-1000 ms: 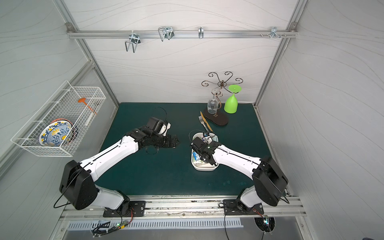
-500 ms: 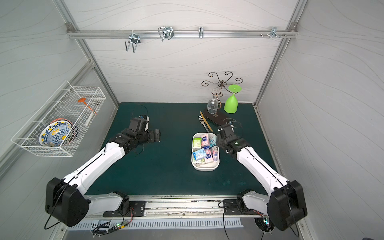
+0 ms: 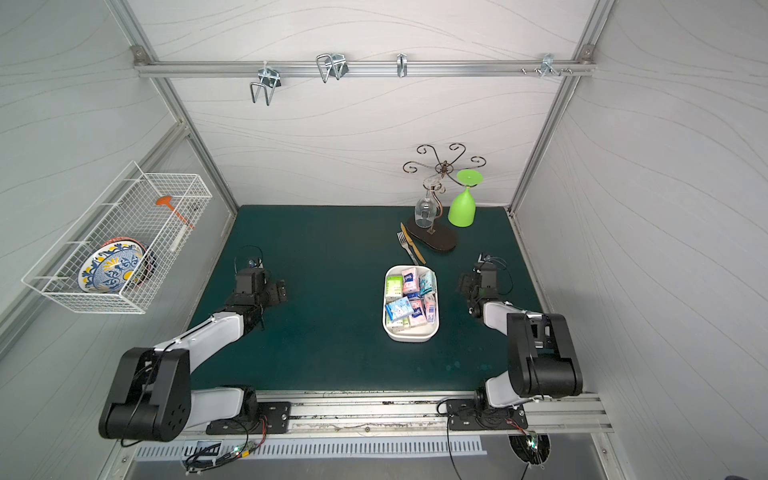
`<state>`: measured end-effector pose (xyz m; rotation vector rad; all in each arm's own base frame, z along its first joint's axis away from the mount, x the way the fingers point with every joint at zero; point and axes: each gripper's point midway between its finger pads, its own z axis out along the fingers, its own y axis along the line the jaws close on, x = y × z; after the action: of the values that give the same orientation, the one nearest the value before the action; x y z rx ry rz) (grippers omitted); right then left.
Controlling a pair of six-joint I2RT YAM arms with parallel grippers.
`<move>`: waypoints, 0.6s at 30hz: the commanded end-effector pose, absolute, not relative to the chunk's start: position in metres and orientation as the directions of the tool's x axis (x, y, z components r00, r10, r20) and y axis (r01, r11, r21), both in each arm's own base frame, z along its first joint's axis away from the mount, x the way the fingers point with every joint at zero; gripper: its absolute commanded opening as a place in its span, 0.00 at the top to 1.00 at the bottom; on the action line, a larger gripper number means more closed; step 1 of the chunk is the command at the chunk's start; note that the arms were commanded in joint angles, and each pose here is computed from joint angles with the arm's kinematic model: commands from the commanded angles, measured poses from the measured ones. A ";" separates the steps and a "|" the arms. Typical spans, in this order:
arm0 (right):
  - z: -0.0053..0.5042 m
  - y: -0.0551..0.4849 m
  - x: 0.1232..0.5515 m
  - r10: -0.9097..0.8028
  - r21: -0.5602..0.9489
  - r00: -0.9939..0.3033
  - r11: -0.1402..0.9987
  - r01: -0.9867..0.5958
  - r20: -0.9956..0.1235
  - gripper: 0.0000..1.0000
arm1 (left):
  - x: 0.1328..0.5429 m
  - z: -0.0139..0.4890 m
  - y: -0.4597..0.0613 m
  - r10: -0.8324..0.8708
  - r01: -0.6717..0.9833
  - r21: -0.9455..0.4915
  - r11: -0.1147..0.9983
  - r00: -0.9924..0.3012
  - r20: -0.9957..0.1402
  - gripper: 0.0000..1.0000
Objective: Put the pocket tissues into the storage box
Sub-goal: Reset both arms
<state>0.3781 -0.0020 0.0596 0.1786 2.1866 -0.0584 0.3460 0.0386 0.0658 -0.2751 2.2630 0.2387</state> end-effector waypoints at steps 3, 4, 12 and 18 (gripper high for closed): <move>0.091 0.023 0.391 0.007 0.005 -0.351 1.000 0.006 -0.936 0.01 | 0.403 0.104 0.036 -0.095 -0.233 -0.001 0.972 -0.390 -0.916 0.01; 0.090 0.025 0.395 -0.009 -0.010 -0.320 1.000 0.000 -0.947 0.01 | 0.407 0.098 0.038 -0.090 -0.242 0.008 0.970 -0.394 -0.915 0.01; 0.083 0.031 0.401 -0.018 -0.005 -0.404 0.999 -0.034 -0.914 0.01 | 0.397 0.094 0.041 -0.105 -0.254 -0.023 0.967 -0.316 -0.943 0.01; 0.082 0.031 0.400 -0.018 -0.005 -0.407 0.999 -0.034 -0.913 0.01 | 0.395 0.091 0.040 -0.111 -0.252 -0.023 0.967 -0.342 -0.933 0.00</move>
<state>0.3974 0.0283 0.0749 -0.0230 2.0134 0.0093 0.3863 0.0391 0.0732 -0.2576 1.9931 0.1612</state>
